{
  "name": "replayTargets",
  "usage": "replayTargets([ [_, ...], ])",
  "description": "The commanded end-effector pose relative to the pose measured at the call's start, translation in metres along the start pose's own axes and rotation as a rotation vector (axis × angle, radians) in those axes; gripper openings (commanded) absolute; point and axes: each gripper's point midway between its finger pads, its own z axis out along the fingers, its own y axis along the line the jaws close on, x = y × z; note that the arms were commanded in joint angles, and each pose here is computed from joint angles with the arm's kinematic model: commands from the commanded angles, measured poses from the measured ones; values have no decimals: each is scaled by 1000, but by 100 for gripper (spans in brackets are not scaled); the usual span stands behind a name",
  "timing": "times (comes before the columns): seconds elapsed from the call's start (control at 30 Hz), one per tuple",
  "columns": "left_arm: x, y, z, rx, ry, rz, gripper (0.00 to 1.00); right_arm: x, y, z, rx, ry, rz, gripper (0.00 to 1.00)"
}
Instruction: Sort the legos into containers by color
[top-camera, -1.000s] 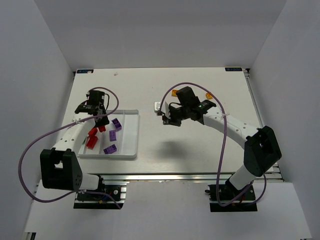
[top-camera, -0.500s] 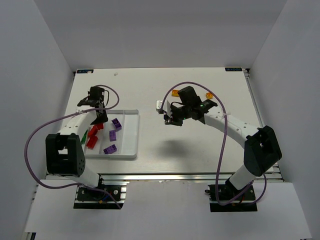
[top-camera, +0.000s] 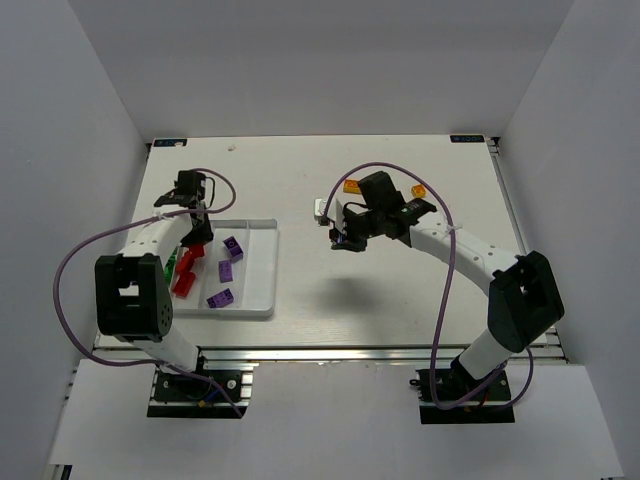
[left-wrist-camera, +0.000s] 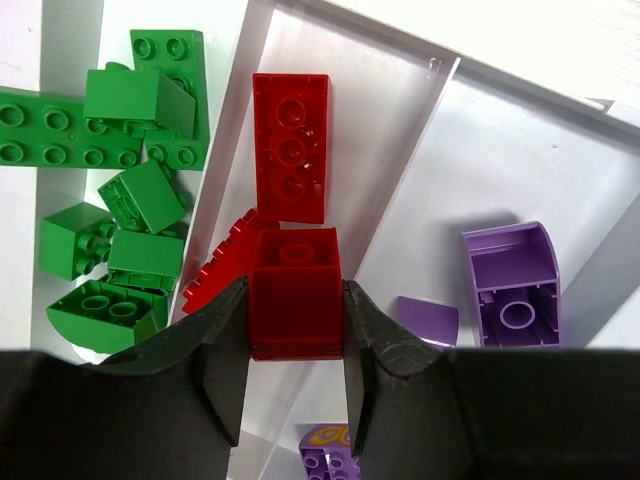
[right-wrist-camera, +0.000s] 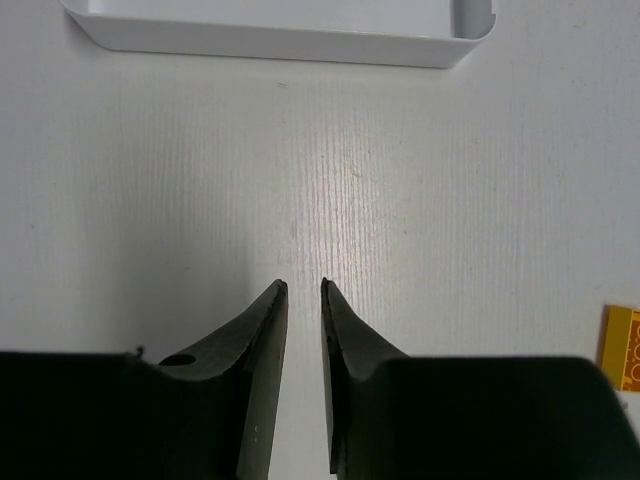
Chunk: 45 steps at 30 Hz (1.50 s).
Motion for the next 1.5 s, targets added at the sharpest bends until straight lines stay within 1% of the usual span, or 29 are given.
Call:
replayTargets([
  [0.0,-15,-2,-6,27,-38,-10,17,-10,-1,-9,14,-37,-7,26],
  [0.03,-14,-2,-6,26,-33,-13,29,-11,-1,-9,14,-38,-9,35],
  [0.07,-13,-1,-6,22,-30,-18,43,-11,-1,-9,15,-39,-10,38],
  [0.1,-13,1,-7,12,-33,-22,60,-11,-2,-10,18,-39,-12,41],
  [0.2,-12,5,-13,-1,-46,-36,79,-13,-4,-11,23,-40,-12,48],
  [0.33,-13,10,-25,-4,-67,-63,82,-14,-6,-13,29,-41,-16,50],
  [0.5,-24,10,-55,53,-145,-150,81,-16,-13,-21,50,-47,-18,52],
  [0.57,-31,1,-68,122,-179,-178,80,-19,-19,-25,74,-58,-13,66],
  [0.6,-39,0,-81,158,-225,-210,79,-20,-26,-26,103,-62,-11,89],
  [0.67,-39,-11,-93,245,-253,-230,62,-21,-43,-31,193,-70,64,89],
  [0.7,-46,-12,-107,283,-304,-267,39,-18,-68,-37,322,-66,77,89],
  [0.73,-46,-11,-113,292,-324,-285,34,-13,-80,-41,389,-50,113,89],
  [0.77,-44,-11,-114,301,-334,-310,32,-9,-98,-48,473,-23,163,89],
  [0.8,-44,-11,-118,312,-349,-323,33,-12,-108,-52,497,-29,184,89],
  [0.83,-42,-13,-127,349,-370,-331,47,8,-112,-50,468,12,252,89],
  [0.87,-42,-15,-131,372,-380,-335,59,8,-116,-52,444,6,304,88],
  [0.9,-43,-18,-135,399,-389,-348,72,-5,-133,-67,441,-42,330,80],
  [0.93,-41,-25,-145,457,-399,-341,82,10,-132,-61,399,-10,399,76],
  [0.97,-41,-28,-146,482,-404,-351,93,10,-136,-63,399,-21,440,71],
  [1.0,-38,-35,-150,529,-398,-345,98,15,-143,-70,410,-29,463,61],
  [1.03,-35,-43,-157,593,-401,-341,98,19,-147,-72,418,-29,474,57],
  [1.1,-31,-49,-160,637,-397,-346,98,31,-153,-79,438,-12,490,50],
  [1.13,-30,-51,-164,660,-403,-346,98,34,-159,-80,440,-5,496,50],
  [1.2,-26,-58,-170,718,-405,-351,98,52,-163,-88,429,31,539,57],
  [1.27,-27,-61,-180,762,-430,-356,98,63,-182,-93,434,45,569,68],
  [1.3,-24,-63,-180,778,-424,-356,98,79,-186,-103,434,67,635,81],
  [1.33,-22,-64,-181,786,-424,-360,98,98,-193,-97,423,88,688,89],
  [1.4,-21,-65,-186,810,-430,-364,98,110,-213,-114,488,94,731,89],
  [1.47,-16,-66,-184,816,-417,-372,98,129,-216,-110,502,132,785,89],
])
